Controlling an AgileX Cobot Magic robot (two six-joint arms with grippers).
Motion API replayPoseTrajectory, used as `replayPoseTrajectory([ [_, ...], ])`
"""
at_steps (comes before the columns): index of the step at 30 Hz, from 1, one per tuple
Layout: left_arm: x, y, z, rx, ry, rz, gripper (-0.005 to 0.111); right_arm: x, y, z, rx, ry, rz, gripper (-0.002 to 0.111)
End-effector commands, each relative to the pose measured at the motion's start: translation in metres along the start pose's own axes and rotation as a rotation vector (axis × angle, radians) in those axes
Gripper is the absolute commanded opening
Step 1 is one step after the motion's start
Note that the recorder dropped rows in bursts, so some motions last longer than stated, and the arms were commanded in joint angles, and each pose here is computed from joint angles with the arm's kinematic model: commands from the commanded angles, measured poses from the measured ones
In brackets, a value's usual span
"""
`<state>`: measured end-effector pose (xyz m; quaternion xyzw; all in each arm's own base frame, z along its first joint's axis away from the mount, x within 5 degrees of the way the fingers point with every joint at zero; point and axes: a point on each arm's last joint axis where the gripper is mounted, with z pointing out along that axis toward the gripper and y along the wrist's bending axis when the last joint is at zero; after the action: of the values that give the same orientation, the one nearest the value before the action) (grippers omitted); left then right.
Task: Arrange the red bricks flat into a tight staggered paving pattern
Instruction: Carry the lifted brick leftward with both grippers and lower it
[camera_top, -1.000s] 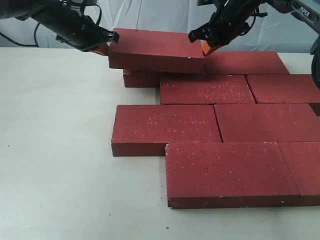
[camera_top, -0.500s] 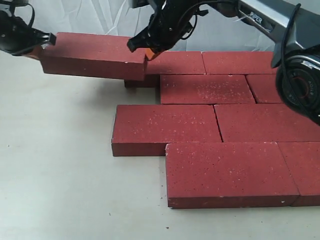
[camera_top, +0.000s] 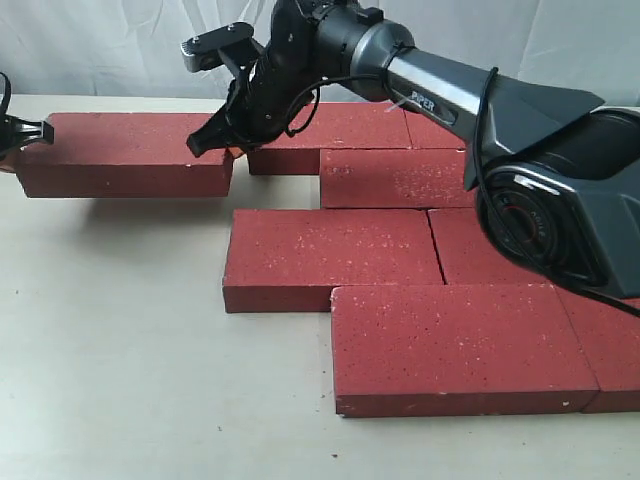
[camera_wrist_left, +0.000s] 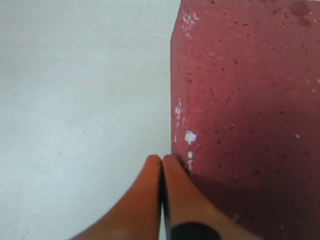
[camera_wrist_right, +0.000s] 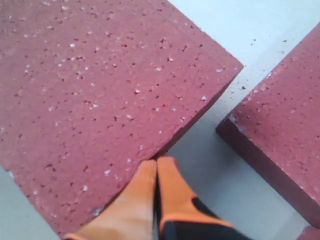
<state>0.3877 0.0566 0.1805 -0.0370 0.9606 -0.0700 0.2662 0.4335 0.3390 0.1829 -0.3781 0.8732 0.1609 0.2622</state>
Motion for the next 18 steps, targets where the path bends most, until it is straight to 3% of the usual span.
replayPoseTrajectory([
  [1,0.004,-0.008,0.002,0.023,-0.021,-0.058,0.0,-0.001,0.019,0.014,-0.065,-0.047,0.039,-0.001],
  [8,0.014,-0.002,0.026,0.007,-0.002,-0.105,0.0,0.001,0.014,0.018,-0.015,-0.034,-0.006,-0.001],
  [18,0.014,0.0,0.028,-0.005,-0.016,-0.107,0.0,0.014,0.006,0.025,0.041,0.065,-0.065,-0.001],
])
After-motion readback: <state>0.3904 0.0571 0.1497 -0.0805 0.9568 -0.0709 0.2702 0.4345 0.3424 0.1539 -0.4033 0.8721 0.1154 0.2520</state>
